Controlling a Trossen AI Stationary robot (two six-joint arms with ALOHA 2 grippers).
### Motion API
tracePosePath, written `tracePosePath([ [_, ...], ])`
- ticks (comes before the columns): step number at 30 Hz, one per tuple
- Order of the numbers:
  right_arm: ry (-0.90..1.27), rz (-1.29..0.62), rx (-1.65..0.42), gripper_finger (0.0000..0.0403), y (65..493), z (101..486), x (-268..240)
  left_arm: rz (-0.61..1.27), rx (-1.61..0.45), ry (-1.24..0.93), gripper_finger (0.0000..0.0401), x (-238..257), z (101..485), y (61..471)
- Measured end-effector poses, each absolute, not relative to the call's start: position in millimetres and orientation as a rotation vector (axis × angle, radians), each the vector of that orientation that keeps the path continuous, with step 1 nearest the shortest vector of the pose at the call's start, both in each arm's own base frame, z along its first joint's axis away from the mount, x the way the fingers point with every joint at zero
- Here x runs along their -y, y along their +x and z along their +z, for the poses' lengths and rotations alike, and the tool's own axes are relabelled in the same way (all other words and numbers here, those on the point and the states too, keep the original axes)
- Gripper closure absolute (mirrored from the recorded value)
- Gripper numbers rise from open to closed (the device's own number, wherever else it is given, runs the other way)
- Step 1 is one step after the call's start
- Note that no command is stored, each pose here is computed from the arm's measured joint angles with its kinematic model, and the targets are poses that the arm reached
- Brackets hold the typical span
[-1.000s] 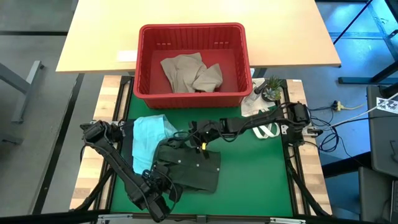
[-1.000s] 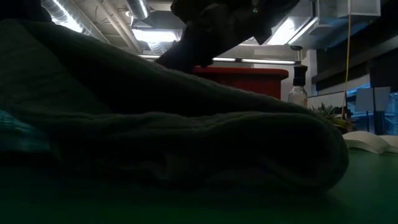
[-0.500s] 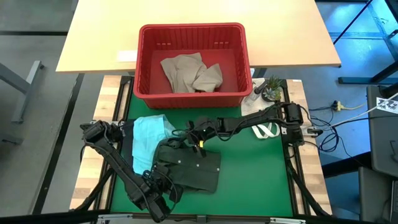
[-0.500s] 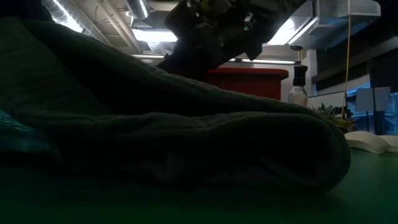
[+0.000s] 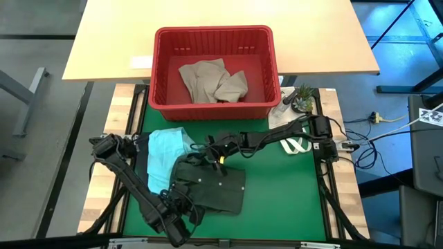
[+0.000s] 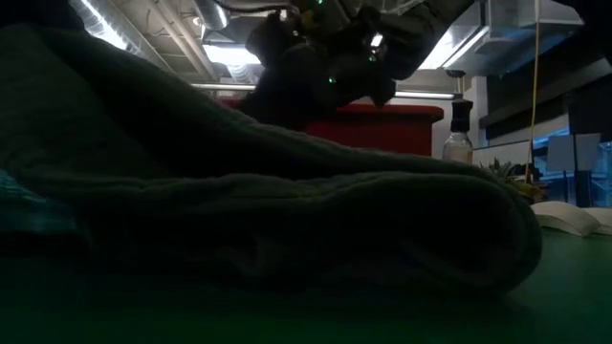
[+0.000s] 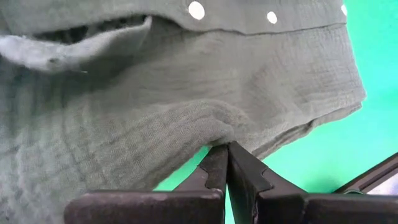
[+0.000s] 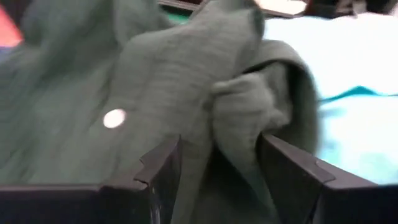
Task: Fold Laundry from Bin
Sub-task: Stack the folded green polo shirt on top of the folded blue shorts
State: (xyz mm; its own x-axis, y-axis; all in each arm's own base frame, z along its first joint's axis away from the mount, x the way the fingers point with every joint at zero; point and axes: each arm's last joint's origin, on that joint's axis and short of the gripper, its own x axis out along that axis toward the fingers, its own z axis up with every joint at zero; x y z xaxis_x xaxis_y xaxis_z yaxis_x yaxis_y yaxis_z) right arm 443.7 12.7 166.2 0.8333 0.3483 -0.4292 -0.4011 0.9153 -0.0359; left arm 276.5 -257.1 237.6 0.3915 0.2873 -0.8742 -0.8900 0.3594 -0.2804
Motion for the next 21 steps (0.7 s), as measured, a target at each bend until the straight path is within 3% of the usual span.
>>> tracePosePath([
  [12, -0.056, 0.621, -0.435, 0.0194, 440.1, 161.8, -18.4, 0.881, -0.830, -0.881, 0.0401, 257.3, 237.7, 276.9],
  [21, -0.079, 0.559, -0.453, 0.0194, 440.5, 160.7, -22.3, 0.881, -0.829, -0.882, 0.0401, 257.3, 237.7, 277.0],
])
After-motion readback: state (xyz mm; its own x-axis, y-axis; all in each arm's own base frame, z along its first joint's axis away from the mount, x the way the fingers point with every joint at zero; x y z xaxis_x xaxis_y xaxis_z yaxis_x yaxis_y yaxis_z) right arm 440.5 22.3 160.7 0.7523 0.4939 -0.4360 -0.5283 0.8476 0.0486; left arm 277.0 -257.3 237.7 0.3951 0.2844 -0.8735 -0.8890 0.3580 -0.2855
